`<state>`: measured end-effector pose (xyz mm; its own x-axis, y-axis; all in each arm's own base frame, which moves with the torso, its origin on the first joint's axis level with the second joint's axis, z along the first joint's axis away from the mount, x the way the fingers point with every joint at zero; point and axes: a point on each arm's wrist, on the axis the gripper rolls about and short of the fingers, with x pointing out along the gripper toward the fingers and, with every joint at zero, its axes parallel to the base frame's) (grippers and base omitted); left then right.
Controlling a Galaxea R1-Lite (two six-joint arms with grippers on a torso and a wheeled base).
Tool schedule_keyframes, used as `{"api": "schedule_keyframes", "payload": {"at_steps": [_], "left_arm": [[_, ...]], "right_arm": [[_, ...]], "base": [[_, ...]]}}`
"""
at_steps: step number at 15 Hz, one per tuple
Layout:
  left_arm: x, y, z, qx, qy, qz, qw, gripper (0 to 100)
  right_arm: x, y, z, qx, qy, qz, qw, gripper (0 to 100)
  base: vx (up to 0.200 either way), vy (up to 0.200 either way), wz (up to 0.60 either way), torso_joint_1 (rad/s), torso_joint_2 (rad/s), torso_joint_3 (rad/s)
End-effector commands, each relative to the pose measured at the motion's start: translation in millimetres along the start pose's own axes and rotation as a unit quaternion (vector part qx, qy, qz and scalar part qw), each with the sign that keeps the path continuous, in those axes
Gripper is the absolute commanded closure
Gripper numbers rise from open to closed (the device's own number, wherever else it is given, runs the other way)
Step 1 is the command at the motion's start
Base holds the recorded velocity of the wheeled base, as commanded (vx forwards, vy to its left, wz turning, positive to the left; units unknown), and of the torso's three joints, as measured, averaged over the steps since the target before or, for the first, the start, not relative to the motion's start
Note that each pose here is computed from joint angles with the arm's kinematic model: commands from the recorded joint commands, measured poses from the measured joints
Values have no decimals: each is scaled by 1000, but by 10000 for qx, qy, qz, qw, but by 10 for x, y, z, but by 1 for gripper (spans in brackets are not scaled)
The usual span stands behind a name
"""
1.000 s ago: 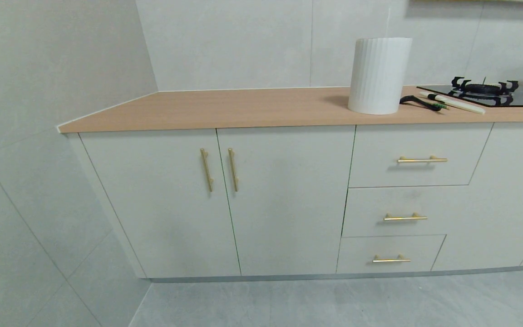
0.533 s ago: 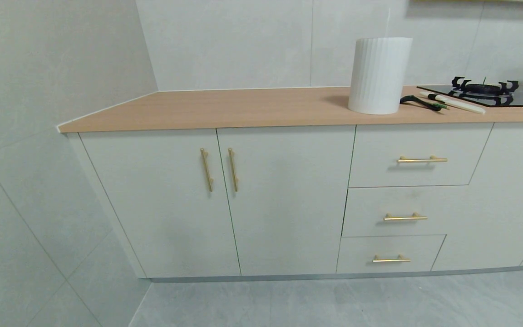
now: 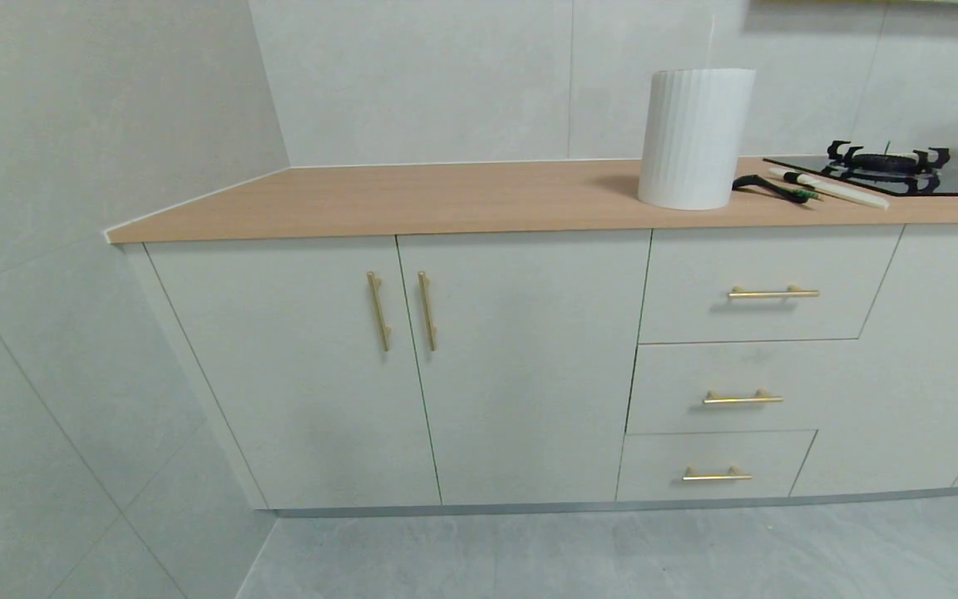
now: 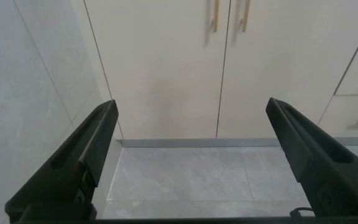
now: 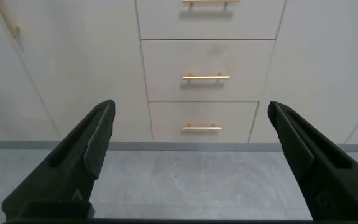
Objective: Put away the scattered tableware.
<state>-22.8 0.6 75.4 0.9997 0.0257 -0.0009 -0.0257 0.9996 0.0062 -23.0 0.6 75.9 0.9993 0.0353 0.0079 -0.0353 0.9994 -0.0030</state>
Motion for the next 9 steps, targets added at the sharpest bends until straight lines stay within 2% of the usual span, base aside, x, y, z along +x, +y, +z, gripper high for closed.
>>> {"api": "schedule_keyframes", "payload": {"at_steps": [1,9], "left_arm": [[0,0,-1,-46,3,9,10000,0],[0,0,-1,-38,3,2,10000,0]], "right_arm": [[2,0,-1,-1,24,0,10000,0],[2,2,-1,-1,24,46,10000,0]], "base": [[0,0,0,0,0,0],[0,0,0,0,0,0]]}}
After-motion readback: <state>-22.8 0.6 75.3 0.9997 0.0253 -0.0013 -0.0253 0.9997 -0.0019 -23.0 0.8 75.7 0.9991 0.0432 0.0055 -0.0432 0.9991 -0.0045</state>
